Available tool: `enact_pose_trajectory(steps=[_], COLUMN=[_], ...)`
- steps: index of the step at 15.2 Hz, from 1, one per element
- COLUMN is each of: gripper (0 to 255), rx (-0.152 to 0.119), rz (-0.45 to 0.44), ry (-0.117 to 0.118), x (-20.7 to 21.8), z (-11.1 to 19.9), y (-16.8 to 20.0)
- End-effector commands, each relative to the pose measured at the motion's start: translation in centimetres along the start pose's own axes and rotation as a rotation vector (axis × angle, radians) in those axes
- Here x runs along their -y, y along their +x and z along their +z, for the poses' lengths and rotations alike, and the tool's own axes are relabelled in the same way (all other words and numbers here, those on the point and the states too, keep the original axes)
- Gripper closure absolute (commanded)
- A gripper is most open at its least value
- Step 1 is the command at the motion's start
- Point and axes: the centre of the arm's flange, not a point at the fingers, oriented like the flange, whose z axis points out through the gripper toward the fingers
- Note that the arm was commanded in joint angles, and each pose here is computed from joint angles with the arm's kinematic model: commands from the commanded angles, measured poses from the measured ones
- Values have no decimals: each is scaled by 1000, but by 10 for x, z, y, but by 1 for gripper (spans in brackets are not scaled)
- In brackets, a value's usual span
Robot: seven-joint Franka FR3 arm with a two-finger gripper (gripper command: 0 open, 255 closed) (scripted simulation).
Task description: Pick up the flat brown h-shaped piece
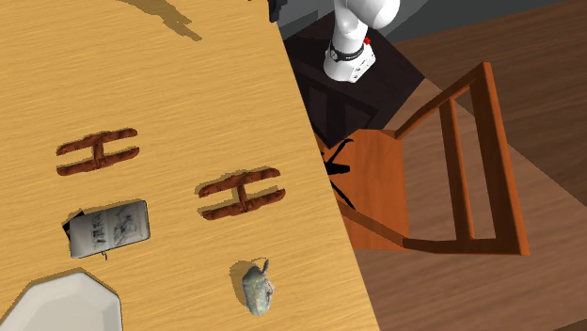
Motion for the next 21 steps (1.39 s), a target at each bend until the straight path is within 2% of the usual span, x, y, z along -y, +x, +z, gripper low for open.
enact_pose_trajectory(steps=[1,21], gripper=[0,0], rx=[0,133], rz=[0,2], ry=[0,-8], x=[0,159], z=[0,137], y=[0,182])
